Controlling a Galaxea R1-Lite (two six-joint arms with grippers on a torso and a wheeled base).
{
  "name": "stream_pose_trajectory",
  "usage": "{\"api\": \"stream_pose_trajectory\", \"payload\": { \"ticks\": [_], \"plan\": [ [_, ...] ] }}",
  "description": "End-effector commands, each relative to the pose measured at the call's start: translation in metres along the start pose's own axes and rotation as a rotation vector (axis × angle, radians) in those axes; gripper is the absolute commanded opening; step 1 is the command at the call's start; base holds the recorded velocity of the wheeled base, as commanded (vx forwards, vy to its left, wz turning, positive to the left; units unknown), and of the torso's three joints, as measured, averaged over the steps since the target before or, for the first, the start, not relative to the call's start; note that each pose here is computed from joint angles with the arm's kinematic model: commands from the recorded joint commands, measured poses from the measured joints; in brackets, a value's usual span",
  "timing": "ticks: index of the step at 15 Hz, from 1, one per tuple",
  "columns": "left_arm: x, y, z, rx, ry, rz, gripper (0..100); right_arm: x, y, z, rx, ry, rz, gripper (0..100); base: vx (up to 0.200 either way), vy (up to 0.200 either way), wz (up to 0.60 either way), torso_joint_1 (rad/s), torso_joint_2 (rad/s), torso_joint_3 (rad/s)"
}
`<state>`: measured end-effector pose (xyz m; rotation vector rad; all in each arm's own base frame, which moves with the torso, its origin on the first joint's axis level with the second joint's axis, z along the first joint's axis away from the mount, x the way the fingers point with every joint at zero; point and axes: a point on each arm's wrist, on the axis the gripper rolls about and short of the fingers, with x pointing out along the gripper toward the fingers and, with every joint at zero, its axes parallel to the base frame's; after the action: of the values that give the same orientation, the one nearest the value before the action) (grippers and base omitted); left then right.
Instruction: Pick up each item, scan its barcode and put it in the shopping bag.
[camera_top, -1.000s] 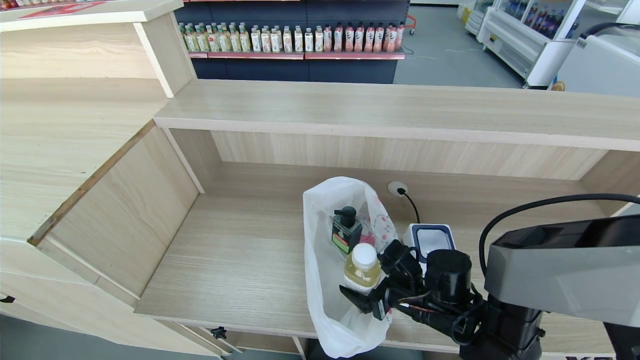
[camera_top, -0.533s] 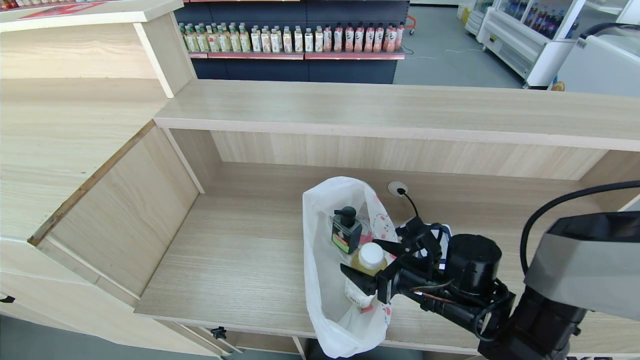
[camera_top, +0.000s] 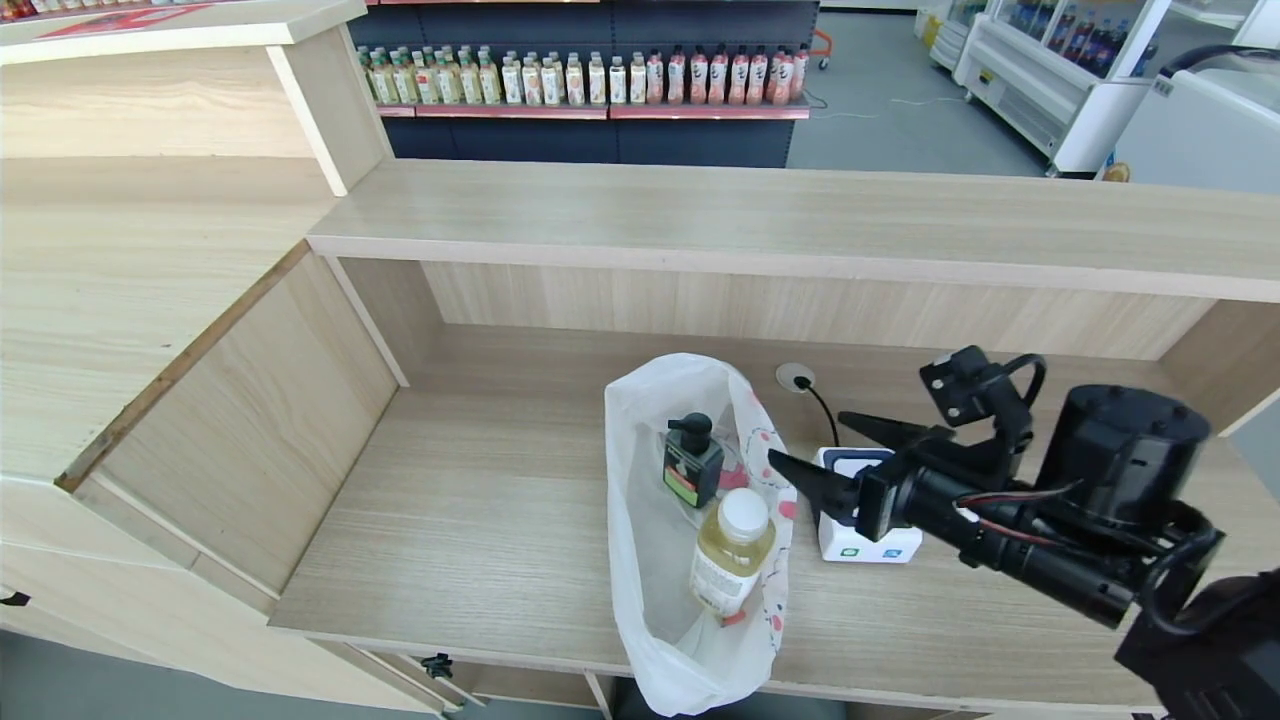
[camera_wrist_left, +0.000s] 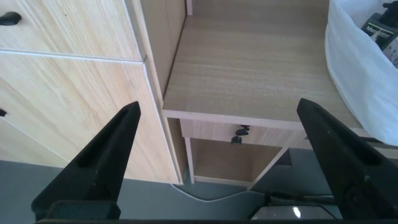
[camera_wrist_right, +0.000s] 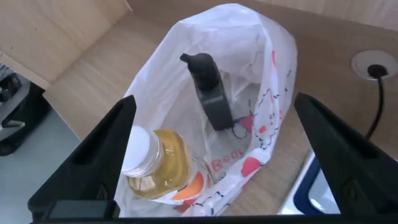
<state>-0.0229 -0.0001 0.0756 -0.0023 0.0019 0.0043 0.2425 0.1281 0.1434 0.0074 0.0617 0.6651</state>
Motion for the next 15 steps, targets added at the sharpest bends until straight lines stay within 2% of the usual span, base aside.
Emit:
{"api": "stream_pose_trajectory", "payload": {
  "ticks": [1,3,6,8,11,12,13,15],
  "plan": [
    [0.0,0.0,0.0,-0.001,0.0,0.0,100,-0.055,-0.005,0.043,-0.04,-0.057,-0.126,100,0.0,0.0,0.0,0.0,0.0,0.0],
    [0.0,0.0,0.0,-0.001,0.0,0.0,100,-0.106,0.003,0.06,-0.033,0.011,-0.339,100,0.0,0.0,0.0,0.0,0.0,0.0],
    [0.0,0.0,0.0,-0.001,0.0,0.0,100,-0.168,0.015,0.055,-0.015,0.059,-0.515,100,0.0,0.0,0.0,0.0,0.0,0.0],
    [0.0,0.0,0.0,-0.001,0.0,0.0,100,-0.188,0.017,0.048,0.027,0.033,-0.577,100,0.0,0.0,0.0,0.0,0.0,0.0],
    [0.0,0.0,0.0,-0.001,0.0,0.0,100,-0.2,0.018,0.041,0.036,0.003,-0.572,100,0.0,0.0,0.0,0.0,0.0,0.0],
    [0.0,0.0,0.0,-0.001,0.0,0.0,100,-0.21,0.016,0.035,0.044,-0.009,-0.578,100,0.0,0.0,0.0,0.0,0.0,0.0],
    [0.0,0.0,0.0,-0.001,0.0,0.0,100,-0.224,0.02,0.017,0.038,-0.01,-0.576,100,0.0,0.0,0.0,0.0,0.0,0.0],
    [0.0,0.0,0.0,-0.001,0.0,0.0,100,-0.25,0.035,-0.032,0.0,-0.017,-0.608,100,0.0,0.0,0.0,0.0,0.0,0.0]
  ]
}}
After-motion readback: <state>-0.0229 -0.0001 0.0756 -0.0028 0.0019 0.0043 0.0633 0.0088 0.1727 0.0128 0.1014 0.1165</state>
